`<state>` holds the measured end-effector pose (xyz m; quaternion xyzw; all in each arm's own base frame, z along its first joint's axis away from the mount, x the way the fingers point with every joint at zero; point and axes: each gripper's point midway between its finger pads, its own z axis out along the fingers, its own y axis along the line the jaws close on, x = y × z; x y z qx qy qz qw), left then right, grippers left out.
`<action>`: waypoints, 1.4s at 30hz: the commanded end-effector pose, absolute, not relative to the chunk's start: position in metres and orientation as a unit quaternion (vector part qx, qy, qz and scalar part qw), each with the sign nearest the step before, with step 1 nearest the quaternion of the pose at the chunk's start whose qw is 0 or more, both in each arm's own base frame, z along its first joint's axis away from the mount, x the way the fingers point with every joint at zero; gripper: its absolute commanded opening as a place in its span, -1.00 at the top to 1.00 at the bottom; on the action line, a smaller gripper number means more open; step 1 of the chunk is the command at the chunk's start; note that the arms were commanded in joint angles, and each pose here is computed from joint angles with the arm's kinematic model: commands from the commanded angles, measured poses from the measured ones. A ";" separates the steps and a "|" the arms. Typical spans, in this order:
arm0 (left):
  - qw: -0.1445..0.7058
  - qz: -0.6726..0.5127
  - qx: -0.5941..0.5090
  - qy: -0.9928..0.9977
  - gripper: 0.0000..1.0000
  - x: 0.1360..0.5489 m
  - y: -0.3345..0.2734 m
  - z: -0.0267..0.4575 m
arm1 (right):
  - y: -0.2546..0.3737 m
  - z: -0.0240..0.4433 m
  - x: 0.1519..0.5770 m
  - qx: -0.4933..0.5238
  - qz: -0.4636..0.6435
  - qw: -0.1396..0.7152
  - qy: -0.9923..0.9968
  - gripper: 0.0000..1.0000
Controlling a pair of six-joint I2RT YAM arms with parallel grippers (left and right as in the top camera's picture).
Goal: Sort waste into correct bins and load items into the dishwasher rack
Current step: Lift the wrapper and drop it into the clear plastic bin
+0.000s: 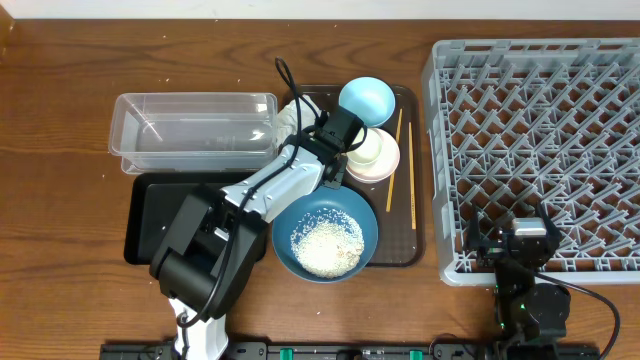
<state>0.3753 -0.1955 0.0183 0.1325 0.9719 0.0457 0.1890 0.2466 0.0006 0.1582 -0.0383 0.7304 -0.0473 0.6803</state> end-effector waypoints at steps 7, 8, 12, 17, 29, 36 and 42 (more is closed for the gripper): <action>0.173 0.064 0.140 0.973 0.07 0.374 -0.189 -0.003 | -0.002 0.157 0.246 -0.035 -0.054 0.678 0.732 -0.98; 0.174 0.064 0.140 0.973 0.12 0.374 -0.189 -0.003 | -0.002 0.157 0.246 -0.035 -0.054 0.678 0.732 -0.98; 0.176 0.062 0.140 0.972 0.28 0.375 -0.190 -0.002 | -0.002 0.157 0.246 -0.035 -0.054 0.678 0.732 -0.98; 0.181 0.060 0.139 0.972 0.52 0.378 -0.191 0.000 | -0.002 0.157 0.246 -0.035 -0.054 0.678 0.732 -0.98; 0.222 0.043 0.137 0.964 0.89 0.384 -0.195 0.045 | -0.002 0.157 0.246 -0.035 -0.054 0.678 0.732 -0.98; 0.264 0.024 0.129 0.956 0.88 0.385 -0.195 0.090 | -0.002 0.157 0.246 -0.035 -0.053 0.678 0.732 -0.99; 0.305 0.048 0.113 0.945 0.88 0.387 -0.180 0.126 | -0.002 0.157 0.246 -0.035 -0.054 0.678 0.732 -0.99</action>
